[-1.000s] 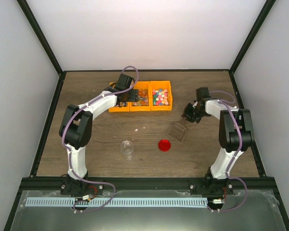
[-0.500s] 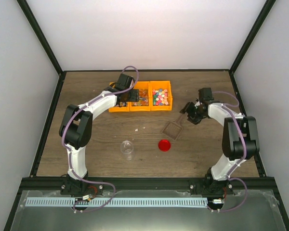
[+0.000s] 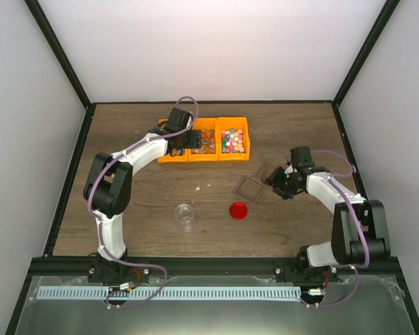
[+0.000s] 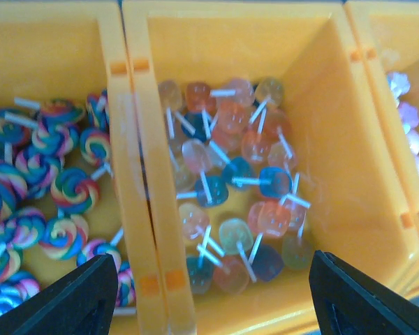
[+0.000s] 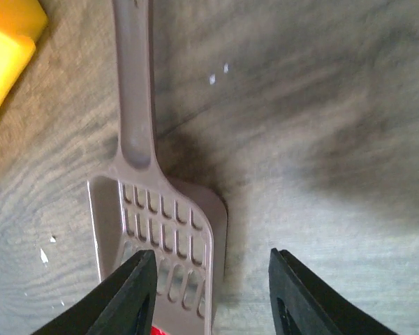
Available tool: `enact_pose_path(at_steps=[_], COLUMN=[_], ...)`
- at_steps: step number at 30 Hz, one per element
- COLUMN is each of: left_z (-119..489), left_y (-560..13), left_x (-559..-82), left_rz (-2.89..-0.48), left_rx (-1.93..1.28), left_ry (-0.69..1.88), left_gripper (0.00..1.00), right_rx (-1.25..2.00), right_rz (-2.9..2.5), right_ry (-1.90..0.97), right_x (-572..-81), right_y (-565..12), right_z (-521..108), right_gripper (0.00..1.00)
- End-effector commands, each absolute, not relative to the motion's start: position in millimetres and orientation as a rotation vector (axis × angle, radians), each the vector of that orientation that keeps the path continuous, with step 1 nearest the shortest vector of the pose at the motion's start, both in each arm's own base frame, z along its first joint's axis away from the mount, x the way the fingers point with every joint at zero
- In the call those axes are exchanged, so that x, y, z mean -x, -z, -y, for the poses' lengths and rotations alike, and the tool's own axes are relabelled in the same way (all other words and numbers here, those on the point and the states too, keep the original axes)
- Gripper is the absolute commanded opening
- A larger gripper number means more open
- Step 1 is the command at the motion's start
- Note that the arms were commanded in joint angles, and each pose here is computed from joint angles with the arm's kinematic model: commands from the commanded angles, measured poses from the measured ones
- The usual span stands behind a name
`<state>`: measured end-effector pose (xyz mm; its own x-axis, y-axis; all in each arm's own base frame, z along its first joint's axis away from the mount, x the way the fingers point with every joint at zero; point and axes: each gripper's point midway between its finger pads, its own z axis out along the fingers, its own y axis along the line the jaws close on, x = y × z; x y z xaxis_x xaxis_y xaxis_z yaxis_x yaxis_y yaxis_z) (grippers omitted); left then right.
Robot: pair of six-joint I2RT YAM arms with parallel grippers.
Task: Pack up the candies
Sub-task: Adjust the spatula at the center of the board.
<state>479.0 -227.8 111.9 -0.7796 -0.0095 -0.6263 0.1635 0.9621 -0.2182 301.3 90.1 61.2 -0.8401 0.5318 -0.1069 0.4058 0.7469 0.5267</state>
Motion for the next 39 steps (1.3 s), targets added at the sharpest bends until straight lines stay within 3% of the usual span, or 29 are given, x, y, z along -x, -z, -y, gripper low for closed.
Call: enact_pose_path(at_steps=[1, 8, 11, 19, 25, 31, 33, 36, 39], left_z=[229.4, 234.0, 240.9, 230.6, 231.2, 251.8, 257.0, 266.6, 283.3], left_y=[-120.0, -137.5, -142.8, -150.3, -145.6, -152.5, -153.8, -147.8, -145.4], left_x=[-466.2, -467.2, -472.5, -472.8, -469.1, -452.2, -444.7, -437.3, -436.8], left_rz=[-2.439, -2.406, -2.394, -2.389, -2.400, -2.363, -2.352, -2.375, -2.377], left_rx=[-0.074, -0.100, -0.124, -0.130, -0.140, -0.203, -0.209, -0.206, -0.237], left_ry=[0.428, 0.490, 0.524, 0.556, 0.582, 0.752, 0.796, 0.857, 0.877], left_gripper=[0.77, 0.77, 0.77, 0.78, 1.00, 1.00, 0.94, 0.65, 0.56], right_rx=[-0.726, -0.758, -0.758, -0.676, -0.555, -0.436, -0.410, -0.404, -0.523], right_rz=[-2.711, -2.756, -2.773, -2.801, -2.803, -2.720, -2.670, -2.608, -2.598], right_ry=[-0.798, -0.772, -0.783, -0.837, -0.813, -0.820, -0.782, -0.677, -0.594], right_x=[-283.2, -258.2, -250.4, -267.7, -291.7, -296.7, -302.0, -309.9, -311.8], right_y=[-57.5, -31.6, -20.5, -13.9, -24.0, -63.0, -78.1, -92.5, -86.7], right_z=[-107.7, -122.2, -130.8, -168.2, -178.0, -176.7, -170.8, -154.0, -126.4], right_gripper=[0.43, 0.11, 0.04, 0.03, 0.01, 0.01, 0.01, 0.04, 0.09])
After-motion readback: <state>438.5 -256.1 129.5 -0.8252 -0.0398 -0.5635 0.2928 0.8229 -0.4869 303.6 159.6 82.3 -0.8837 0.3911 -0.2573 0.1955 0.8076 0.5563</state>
